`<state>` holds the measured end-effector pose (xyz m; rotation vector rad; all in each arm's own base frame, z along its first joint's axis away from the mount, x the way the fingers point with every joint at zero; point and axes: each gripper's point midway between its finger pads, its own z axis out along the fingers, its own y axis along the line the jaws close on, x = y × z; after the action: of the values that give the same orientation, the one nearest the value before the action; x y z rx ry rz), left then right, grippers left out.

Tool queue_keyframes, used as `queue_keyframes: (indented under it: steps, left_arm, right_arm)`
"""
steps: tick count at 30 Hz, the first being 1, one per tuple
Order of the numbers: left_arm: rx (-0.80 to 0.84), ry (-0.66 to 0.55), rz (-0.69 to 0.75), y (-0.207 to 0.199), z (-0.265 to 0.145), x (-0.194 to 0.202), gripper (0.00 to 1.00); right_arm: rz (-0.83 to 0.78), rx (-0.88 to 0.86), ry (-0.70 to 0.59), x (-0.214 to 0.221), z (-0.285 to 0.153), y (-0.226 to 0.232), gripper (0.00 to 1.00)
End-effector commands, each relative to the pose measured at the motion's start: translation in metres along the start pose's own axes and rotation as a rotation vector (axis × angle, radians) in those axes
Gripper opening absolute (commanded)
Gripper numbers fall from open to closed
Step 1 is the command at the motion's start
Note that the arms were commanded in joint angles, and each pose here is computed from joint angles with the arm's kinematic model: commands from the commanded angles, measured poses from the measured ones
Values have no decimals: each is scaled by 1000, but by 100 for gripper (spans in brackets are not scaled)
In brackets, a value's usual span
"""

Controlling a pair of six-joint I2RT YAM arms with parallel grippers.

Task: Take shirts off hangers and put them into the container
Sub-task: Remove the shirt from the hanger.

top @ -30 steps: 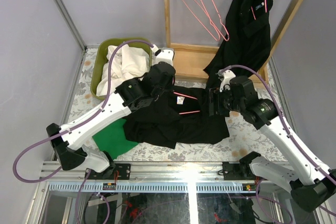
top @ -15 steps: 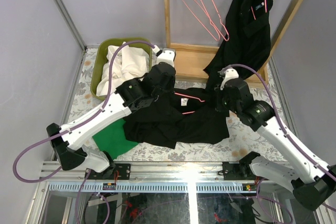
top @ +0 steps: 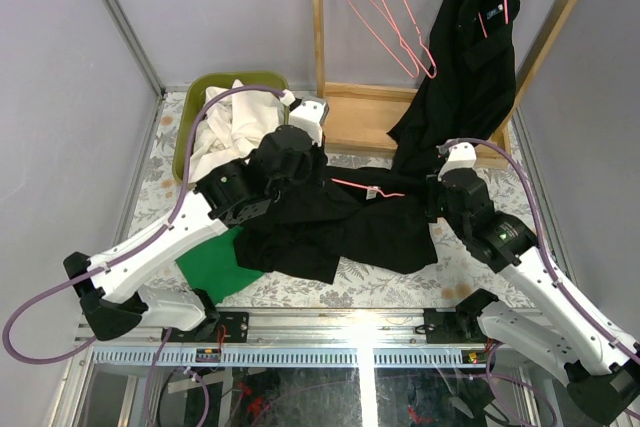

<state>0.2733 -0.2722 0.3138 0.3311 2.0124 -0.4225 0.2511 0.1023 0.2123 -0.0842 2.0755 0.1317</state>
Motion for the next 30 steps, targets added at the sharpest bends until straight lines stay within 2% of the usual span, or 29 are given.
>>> queue_keyframes:
  steps: [1, 4, 7, 9, 10, 12, 14, 15, 17, 21, 23, 26, 30]
  left_arm:
    - [87, -82, 27, -12, -9, -20, 0]
    - [84, -100, 9, -11, -12, -23, 0]
    - [0, -127, -33, 4, -13, -28, 0]
    - [-53, -137, -46, 13, -12, -29, 0]
    - [-78, -138, -52, 17, -12, -29, 0]
    - [-128, -142, -73, 25, -11, -29, 0]
    - [-180, -140, -110, 33, -11, -27, 0]
    - [-191, -142, -117, 34, -11, -28, 0]
    - [-179, -139, -119, 31, -10, -28, 0]
    - [-126, -159, -121, 25, -16, -33, 0]
    - [-74, -172, -109, 19, -20, -35, 0]
    - [-23, -201, -108, 14, -28, -38, 0]
    - [-12, -214, -106, 15, -33, -41, 0]
  right_arm:
    - [-25, 98, -56, -12, 0, -18, 10]
    - [-26, 54, -57, -14, 1, -10, 13]
    - [-40, -103, -31, -11, -3, 17, 16]
    - [-23, -178, -36, -16, -10, 30, 16]
    - [-9, -211, -39, -20, -15, 35, 12]
    - [-16, -358, -34, -24, -31, 58, 9]
    - [-43, -541, -21, -23, -50, 84, 11]
    - [-42, -565, -15, -22, -54, 88, 12]
    - [-24, -473, 2, -19, -46, 74, 12]
    - [-55, -117, 78, -3, -19, 17, 10]
    - [-71, -7, 107, 3, -13, -1, 10]
    - [-81, 13, 110, 6, -6, -3, 10]
    - [-53, -52, 61, -3, -6, 9, 13]
